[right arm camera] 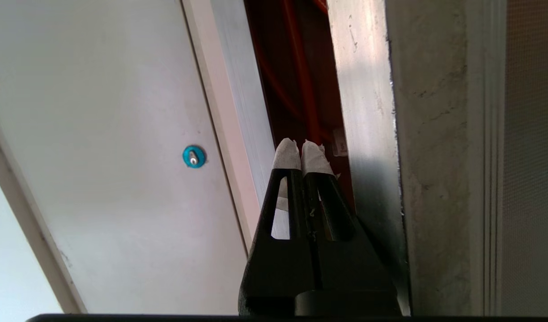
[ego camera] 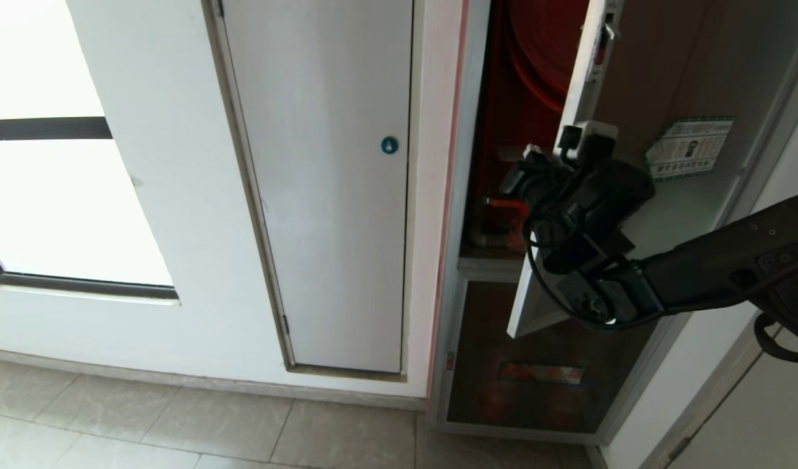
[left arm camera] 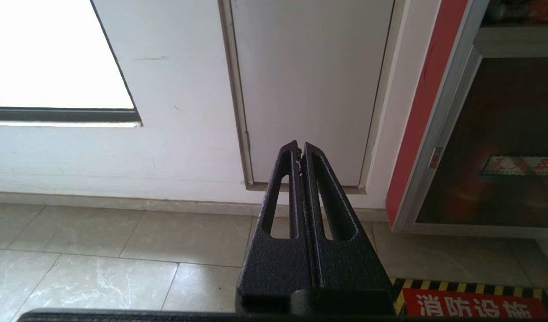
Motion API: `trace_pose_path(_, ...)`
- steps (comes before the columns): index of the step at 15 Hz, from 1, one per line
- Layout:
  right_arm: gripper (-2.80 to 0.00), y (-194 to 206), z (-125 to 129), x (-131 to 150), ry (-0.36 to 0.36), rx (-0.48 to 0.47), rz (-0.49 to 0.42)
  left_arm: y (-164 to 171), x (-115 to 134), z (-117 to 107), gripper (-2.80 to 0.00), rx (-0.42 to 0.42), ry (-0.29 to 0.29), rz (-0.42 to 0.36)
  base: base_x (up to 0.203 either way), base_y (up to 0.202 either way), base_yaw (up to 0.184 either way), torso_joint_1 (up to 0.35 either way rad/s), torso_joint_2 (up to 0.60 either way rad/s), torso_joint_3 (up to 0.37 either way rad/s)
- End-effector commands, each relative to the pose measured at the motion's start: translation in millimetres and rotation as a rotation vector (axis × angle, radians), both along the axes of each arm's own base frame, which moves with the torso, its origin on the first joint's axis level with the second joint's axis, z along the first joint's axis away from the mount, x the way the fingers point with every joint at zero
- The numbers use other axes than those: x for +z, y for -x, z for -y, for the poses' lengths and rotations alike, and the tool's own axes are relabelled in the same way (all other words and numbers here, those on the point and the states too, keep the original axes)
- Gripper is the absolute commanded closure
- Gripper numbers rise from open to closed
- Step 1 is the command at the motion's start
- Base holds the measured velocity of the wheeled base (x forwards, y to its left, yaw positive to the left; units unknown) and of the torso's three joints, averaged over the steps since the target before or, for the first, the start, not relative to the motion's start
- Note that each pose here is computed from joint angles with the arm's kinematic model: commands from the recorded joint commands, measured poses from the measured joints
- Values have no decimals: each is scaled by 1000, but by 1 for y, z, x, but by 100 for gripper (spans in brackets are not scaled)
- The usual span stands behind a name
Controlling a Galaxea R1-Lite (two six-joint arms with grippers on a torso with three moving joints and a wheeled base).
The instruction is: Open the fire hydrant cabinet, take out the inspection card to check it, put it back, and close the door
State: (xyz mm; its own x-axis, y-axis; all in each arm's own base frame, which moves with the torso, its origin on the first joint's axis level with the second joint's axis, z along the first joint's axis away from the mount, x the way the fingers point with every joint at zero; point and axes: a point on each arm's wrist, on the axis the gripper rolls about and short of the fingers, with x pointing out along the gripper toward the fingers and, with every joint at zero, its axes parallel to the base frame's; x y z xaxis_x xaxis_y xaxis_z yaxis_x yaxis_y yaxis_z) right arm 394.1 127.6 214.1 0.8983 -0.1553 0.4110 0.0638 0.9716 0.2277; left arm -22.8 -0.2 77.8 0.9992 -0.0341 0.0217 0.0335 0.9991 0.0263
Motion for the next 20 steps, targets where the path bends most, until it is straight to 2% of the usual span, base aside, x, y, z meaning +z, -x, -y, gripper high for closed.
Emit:
trace_pose_path(1, 0, 17, 6, 5, -6, -3, 12, -1, -4, 0, 0, 0, 0, -14, 0, 0, 0, 0, 0, 0)
trace_pose_path(4, 0, 34, 12, -3, 0, -2, -3, -1, -4, 0, 0, 0, 0, -14, 0, 0, 0, 0, 0, 0)
trace_pose_path(12, 0, 75, 26, 2, -7, -7, -2, -1, -4, 0, 0, -1, 0, -14, 0, 0, 0, 0, 0, 0)
trace_pose_path(15, 0, 87, 31, -2, 0, -11, -30, -1, -4, 0, 0, -1, 0, -14, 0, 0, 0, 0, 0, 0)
trace_pose_path(20, 0, 111, 39, 11, -8, -12, -7, -1, -4, 0, 0, -1, 0, -14, 0, 0, 0, 0, 0, 0)
